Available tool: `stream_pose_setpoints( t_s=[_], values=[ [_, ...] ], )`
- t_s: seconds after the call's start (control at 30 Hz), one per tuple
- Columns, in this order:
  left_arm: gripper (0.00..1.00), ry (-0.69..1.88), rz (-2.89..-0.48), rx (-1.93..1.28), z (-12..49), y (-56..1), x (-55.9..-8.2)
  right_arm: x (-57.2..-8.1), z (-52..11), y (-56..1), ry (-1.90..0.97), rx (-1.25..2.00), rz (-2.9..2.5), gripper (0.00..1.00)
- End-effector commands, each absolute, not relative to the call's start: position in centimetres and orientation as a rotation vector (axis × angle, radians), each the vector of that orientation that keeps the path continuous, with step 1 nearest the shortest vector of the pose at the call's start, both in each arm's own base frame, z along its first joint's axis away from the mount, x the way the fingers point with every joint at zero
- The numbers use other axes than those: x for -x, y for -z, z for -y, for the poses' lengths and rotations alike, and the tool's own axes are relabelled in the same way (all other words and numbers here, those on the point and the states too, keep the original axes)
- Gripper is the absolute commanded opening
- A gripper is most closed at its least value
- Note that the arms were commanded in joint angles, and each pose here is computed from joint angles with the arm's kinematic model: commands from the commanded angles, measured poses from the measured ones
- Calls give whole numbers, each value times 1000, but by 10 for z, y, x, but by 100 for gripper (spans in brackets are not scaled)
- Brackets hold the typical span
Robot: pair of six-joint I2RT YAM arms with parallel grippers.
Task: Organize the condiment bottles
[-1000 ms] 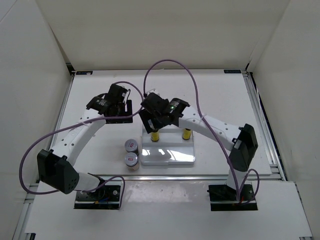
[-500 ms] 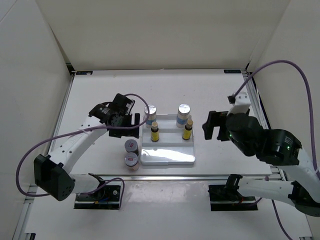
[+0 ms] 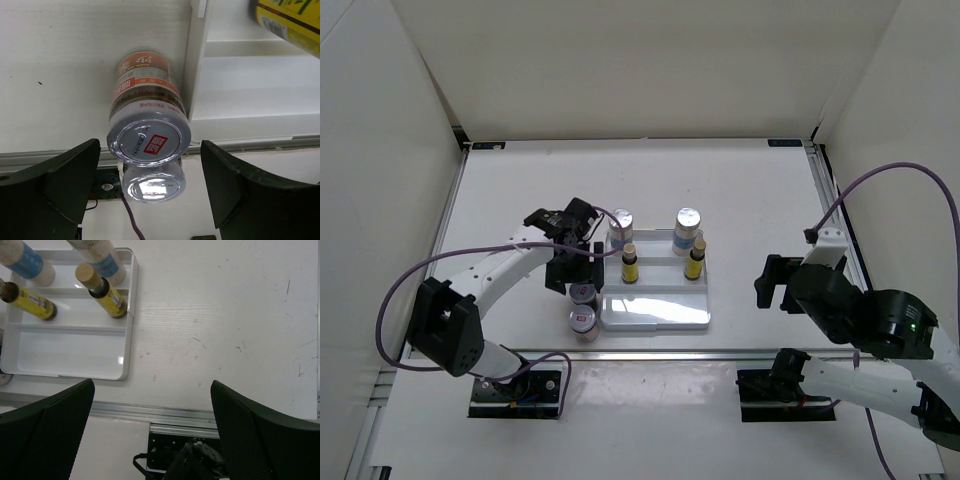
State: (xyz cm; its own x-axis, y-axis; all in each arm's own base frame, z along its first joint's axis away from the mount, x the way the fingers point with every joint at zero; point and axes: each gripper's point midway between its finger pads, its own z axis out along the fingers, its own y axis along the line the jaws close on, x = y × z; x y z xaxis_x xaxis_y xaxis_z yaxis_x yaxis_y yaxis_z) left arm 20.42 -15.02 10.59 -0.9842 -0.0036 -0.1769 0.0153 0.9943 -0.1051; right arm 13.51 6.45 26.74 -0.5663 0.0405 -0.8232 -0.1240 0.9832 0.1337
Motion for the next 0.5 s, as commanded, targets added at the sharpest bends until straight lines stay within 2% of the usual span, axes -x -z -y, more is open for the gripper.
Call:
stream_pose_setpoints(
  t_s=[0.0,0.23,0.47],
  values=[
    [91,144,-2956,18,150,-104,-204,-136,-57,-258,-156,24,-2176,100],
    [81,131,-2975,34,151,-96,-200,-136,-54,-259,-175,6,-2155,100],
    [66,94,-2961,38,149,-91,-206,-135,-52,-260,-185,1,-2150,100]
  ],
)
